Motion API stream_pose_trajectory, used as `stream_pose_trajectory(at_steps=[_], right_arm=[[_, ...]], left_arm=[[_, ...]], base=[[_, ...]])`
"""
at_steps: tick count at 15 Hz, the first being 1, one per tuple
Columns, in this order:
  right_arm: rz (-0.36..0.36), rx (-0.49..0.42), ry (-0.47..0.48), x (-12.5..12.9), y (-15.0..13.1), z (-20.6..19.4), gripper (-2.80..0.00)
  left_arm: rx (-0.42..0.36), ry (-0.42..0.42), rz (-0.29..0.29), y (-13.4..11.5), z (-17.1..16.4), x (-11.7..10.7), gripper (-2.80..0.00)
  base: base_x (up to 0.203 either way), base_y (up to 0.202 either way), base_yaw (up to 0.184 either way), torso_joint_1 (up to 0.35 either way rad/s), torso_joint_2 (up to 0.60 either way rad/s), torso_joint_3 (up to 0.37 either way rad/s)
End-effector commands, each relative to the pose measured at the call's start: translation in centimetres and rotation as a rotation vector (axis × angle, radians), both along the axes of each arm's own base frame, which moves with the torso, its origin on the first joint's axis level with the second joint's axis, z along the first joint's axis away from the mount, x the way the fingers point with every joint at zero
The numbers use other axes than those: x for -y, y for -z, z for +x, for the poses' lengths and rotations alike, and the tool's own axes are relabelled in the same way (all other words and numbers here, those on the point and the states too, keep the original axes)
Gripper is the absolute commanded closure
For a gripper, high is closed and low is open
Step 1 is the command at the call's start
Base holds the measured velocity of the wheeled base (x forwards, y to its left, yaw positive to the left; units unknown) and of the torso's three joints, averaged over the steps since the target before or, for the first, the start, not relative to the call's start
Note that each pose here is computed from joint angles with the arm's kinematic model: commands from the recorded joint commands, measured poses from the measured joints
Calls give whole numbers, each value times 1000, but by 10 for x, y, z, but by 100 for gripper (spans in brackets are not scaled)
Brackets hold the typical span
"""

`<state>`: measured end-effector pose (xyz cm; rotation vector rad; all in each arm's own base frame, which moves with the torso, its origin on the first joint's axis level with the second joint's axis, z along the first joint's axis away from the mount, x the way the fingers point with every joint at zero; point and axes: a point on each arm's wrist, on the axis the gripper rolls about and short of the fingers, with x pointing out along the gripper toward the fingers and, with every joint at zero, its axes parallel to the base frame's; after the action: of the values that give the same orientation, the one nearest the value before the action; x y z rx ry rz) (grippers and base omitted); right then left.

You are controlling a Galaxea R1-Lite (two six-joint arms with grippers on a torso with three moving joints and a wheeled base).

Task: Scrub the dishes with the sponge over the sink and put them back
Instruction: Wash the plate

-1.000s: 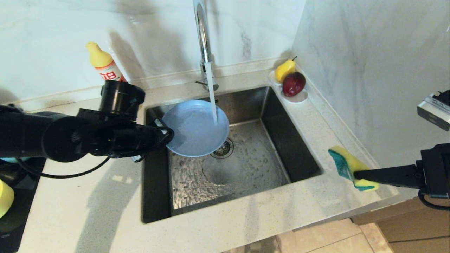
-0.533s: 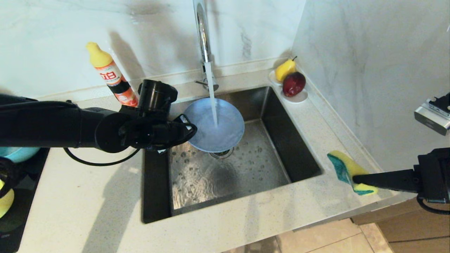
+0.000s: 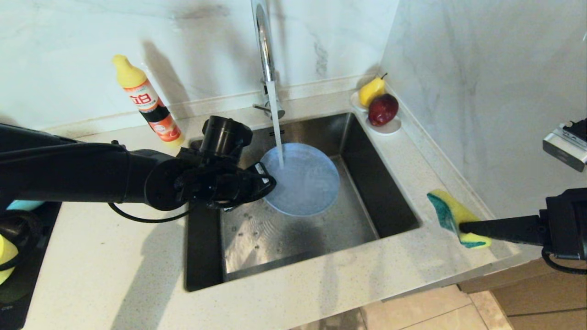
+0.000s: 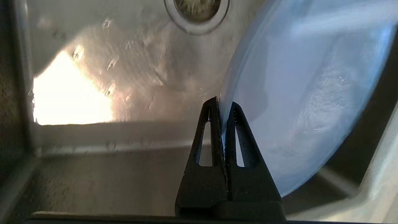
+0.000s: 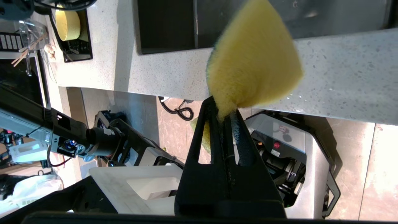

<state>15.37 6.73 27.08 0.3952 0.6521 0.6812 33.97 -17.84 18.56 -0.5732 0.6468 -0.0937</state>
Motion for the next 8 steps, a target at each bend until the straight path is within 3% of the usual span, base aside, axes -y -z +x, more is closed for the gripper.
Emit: stream_pose_trajectory(at_steps=[1,3,5,8], right_arm=[[0,-8,1,1,2,-2,0],[-18,-47,24,3,14,1,0],[-18,-65,39,6,25,3,0],[5,-27,22,7,23,0,0]], left_arm=[[-26,13,27,4,-10,-3,0],[-49,28,72,8,-27,-12,0],[-20,15,82,-3,-43,-25,0],[84,-109,152,-26,-50,-53,0]], base=[[0,0,0,0,0,0],[0,0,0,0,0,0],[0,0,0,0,0,0],[0,0,0,0,0,0]])
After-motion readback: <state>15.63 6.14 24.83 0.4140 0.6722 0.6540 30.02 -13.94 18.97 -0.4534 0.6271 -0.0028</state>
